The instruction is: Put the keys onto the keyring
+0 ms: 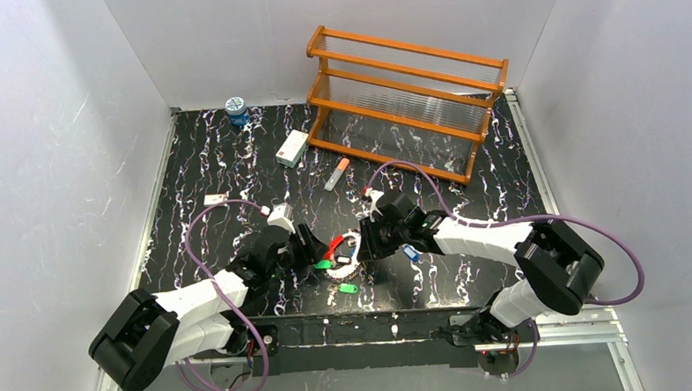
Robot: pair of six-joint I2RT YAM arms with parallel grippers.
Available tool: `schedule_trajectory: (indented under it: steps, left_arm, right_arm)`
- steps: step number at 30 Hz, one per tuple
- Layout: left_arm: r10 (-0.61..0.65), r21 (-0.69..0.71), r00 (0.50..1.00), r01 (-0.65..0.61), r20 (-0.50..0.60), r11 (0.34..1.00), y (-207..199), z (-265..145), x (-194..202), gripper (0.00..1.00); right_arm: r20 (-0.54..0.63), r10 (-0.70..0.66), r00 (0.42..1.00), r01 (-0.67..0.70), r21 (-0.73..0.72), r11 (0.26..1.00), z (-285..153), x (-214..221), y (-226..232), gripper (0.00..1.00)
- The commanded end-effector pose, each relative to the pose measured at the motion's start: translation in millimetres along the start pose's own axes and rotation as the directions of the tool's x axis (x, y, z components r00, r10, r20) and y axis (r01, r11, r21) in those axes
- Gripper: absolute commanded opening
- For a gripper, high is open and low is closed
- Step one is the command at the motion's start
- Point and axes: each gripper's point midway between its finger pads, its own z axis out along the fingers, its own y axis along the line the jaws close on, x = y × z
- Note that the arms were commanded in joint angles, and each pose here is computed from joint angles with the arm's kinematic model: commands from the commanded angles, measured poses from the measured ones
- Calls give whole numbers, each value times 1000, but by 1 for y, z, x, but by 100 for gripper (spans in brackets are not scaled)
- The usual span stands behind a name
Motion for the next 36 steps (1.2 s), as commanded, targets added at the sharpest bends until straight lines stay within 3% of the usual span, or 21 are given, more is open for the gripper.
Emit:
schedule_trajectory:
  steps: [1, 15, 24, 28, 36]
  left_arm:
    - [-6, 7, 1000, 6, -1, 1000, 1, 0, 2, 54]
    - [-10, 5, 1000, 10, -8, 1000, 2, 1, 4, 53]
    - [-9, 5, 1000, 9, -11, 1000, 2, 2, 4, 52]
    - [-7, 6, 1000, 8, -11, 1000, 2, 2, 4, 52]
    - [0, 7, 1000, 0, -7, 1000, 2, 1, 3, 52]
  right_arm:
    - [-18, 17, 1000, -17, -14, 1000, 5, 5, 1, 33]
    - [-83, 33, 996, -30, 45, 999, 16, 17, -14, 31]
    - [-94, 51, 994, -55, -38, 998, 18, 16, 2, 16]
    - [-84, 55, 995, -61, -72, 996, 20, 10, 9, 15]
    - [26, -3, 1000, 7, -135, 991, 1, -13, 25, 39]
